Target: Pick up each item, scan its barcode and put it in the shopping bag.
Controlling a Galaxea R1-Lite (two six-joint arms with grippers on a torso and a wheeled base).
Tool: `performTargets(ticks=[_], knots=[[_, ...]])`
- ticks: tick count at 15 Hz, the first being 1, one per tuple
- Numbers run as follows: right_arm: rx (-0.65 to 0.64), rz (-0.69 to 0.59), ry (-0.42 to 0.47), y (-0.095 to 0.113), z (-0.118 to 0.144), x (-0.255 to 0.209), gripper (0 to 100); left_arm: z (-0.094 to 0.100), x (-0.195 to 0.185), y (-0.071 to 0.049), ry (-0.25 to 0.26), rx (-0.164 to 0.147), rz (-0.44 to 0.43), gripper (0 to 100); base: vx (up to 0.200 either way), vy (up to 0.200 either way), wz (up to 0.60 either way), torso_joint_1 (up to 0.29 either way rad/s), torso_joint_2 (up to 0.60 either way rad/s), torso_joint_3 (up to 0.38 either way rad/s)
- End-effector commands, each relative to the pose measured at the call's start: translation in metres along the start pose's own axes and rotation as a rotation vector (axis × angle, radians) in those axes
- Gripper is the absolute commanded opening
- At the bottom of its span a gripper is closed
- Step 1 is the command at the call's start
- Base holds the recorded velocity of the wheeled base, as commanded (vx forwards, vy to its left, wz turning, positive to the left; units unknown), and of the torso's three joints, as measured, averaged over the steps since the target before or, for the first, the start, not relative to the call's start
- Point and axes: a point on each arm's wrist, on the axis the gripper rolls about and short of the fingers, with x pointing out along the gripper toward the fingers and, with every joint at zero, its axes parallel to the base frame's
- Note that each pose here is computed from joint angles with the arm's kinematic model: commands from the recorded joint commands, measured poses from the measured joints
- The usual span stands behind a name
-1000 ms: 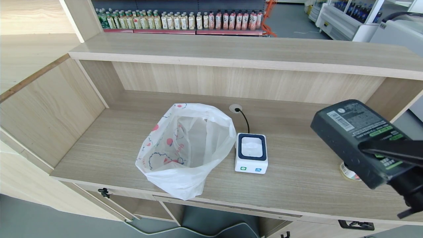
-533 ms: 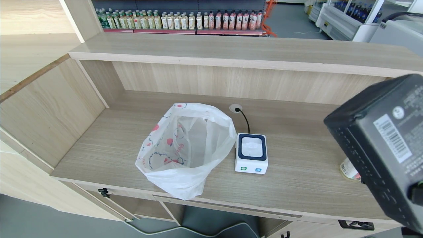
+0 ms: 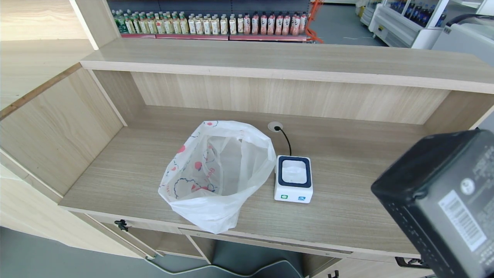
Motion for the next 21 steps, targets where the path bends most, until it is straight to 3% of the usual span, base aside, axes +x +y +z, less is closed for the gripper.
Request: performTargets(ticks=[1, 10, 11, 12, 13, 14, 15, 16, 17, 19, 20, 21], knots=[[0.007, -0.02, -0.011, -0.003, 0.003, 0.001, 0, 0.0, 0.0, 0.0, -0.001, 0.0, 0.0, 100, 0.0, 0.0, 0.0, 0.0, 0.0, 0.0], [0.043, -0.042, -0.026, -0.004, 0.003, 0.004, 0, 0.0, 0.0, 0.0, -0.001, 0.0, 0.0, 100, 0.0, 0.0, 0.0, 0.0, 0.0, 0.0], [0.089, -0.029, -0.02, -0.002, 0.001, 0.005, 0, 0.0, 0.0, 0.0, -0.001, 0.0, 0.0, 100, 0.0, 0.0, 0.0, 0.0, 0.0, 0.0], [0.271, 0.049, 0.027, 0.01, -0.007, 0.004, 0, 0.0, 0.0, 0.0, -0.001, 0.0, 0.0, 100, 0.0, 0.0, 0.0, 0.0, 0.0, 0.0], [0.573, 0.223, 0.184, 0.027, -0.012, -0.007, 0, 0.0, 0.0, 0.0, -0.001, 0.0, 0.0, 100, 0.0, 0.0, 0.0, 0.0, 0.0, 0.0], [0.898, 0.381, 0.43, 0.029, -0.01, -0.022, 0, 0.0, 0.0, 0.0, -0.001, 0.0, 0.0, 100, 0.0, 0.0, 0.0, 0.0, 0.0, 0.0], [1.118, 0.428, 0.75, 0.013, -0.016, -0.036, 0, 0.0, 0.0, 0.0, -0.001, 0.0, 0.0, 100, 0.0, 0.0, 0.0, 0.0, 0.0, 0.0], [1.264, 0.433, 0.945, 0.007, -0.013, -0.046, 0, 0.0, 0.0, 0.0, -0.001, 0.0, 0.0, 100, 0.0, 0.0, 0.0, 0.0, 0.0, 0.0], [1.375, 0.422, 1.015, 0.007, -0.01, -0.052, 0, 0.0, 0.0, 0.0, -0.001, 0.0, 0.0, 100, 0.0, 0.0, 0.0, 0.0, 0.0, 0.0], [1.709, 0.206, 1.239, 0.006, -0.026, -0.054, 0, 0.0, 0.0, 0.0, -0.001, 0.0, 0.0, 100, 0.0, 0.0, 0.0, 0.0, 0.0, 0.0], [1.806, 0.132, 1.322, 0.01, -0.033, -0.054, 0, 0.0, 0.0, 0.0, -0.001, 0.0, 0.0, 100, 0.0, 0.0, 0.0, 0.0, 0.0, 0.0], [2.052, -0.054, 1.505, 0.024, -0.047, -0.057, 0, 0.0, 0.0, 0.0, -0.001, 0.0, 0.0, 100, 0.0, 0.0, 0.0, 0.0, 0.0, 0.0]])
